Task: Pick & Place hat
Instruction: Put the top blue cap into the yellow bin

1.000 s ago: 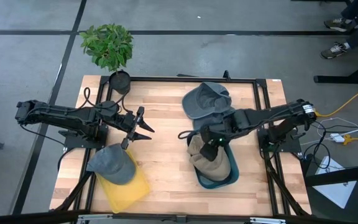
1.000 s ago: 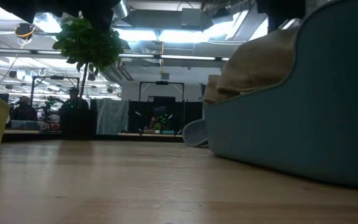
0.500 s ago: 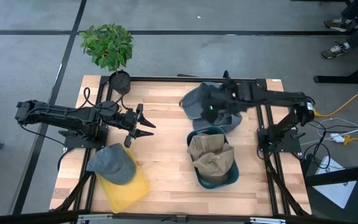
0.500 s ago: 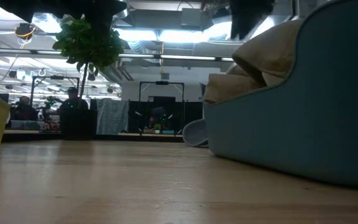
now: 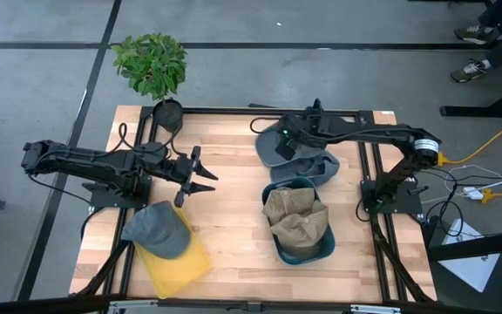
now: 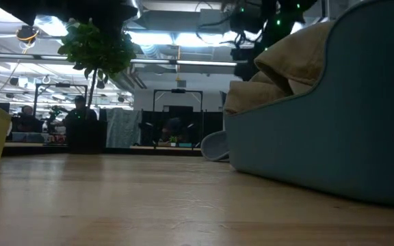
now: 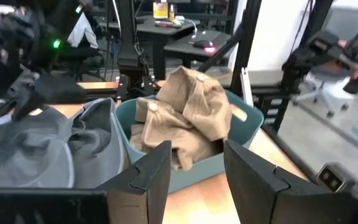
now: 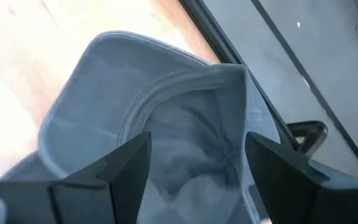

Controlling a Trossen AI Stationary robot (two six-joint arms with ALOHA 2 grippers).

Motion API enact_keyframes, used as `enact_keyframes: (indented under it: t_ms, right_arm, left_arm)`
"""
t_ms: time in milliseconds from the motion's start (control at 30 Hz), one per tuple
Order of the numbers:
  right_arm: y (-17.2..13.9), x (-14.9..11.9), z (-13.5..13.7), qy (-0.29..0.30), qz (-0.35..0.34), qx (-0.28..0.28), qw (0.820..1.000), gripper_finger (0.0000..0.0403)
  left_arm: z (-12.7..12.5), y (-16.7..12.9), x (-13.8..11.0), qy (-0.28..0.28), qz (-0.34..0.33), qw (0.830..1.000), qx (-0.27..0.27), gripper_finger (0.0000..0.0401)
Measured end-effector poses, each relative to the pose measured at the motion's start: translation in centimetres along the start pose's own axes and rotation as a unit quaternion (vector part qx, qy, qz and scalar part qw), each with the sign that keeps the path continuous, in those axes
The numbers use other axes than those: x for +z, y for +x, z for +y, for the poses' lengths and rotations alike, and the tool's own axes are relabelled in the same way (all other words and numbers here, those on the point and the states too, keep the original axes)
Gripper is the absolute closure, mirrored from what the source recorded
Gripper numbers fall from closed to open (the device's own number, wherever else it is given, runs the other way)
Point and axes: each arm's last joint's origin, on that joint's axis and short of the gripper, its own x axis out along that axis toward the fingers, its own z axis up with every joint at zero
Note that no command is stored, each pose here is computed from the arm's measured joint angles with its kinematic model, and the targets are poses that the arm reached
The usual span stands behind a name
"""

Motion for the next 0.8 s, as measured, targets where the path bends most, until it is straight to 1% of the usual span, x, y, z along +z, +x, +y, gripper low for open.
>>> enact_keyframes:
  t_ms: [100, 233, 333, 467, 800]
  right_arm:
    - [1.2, -0.6, 0.1, -0.007, -0.011, -0.003, 1.0, 0.0143]
    - [2.2, -1.1, -0.4, -0.008, -0.009, -0.02, 1.0, 0.0143]
    - [2.6, -1.3, -1.0, -0.001, -0.003, -0.058, 0.998, 0.0143]
    - [3.2, -1.9, -1.5, -0.004, 0.012, -0.07, 0.997, 0.0143]
    - [5.4, -4.4, -2.8, 0.002, 0.064, -0.089, 0.994, 0.0143]
  left_arm:
    - [0.0, 0.0, -0.2, 0.029, 0.012, 0.999, 0.004, 0.0258]
    - [0.2, 0.0, -0.6, 0.056, 0.03, 0.998, 0.03, 0.0258]
    - [0.4, 0.0, -0.7, 0.058, 0.036, 0.996, 0.06, 0.0258]
    - [0.5, -0.1, -0.7, 0.059, 0.038, 0.993, 0.09, 0.0258]
    - [0.5, -0.1, -0.7, 0.055, 0.038, 0.994, 0.09, 0.0258]
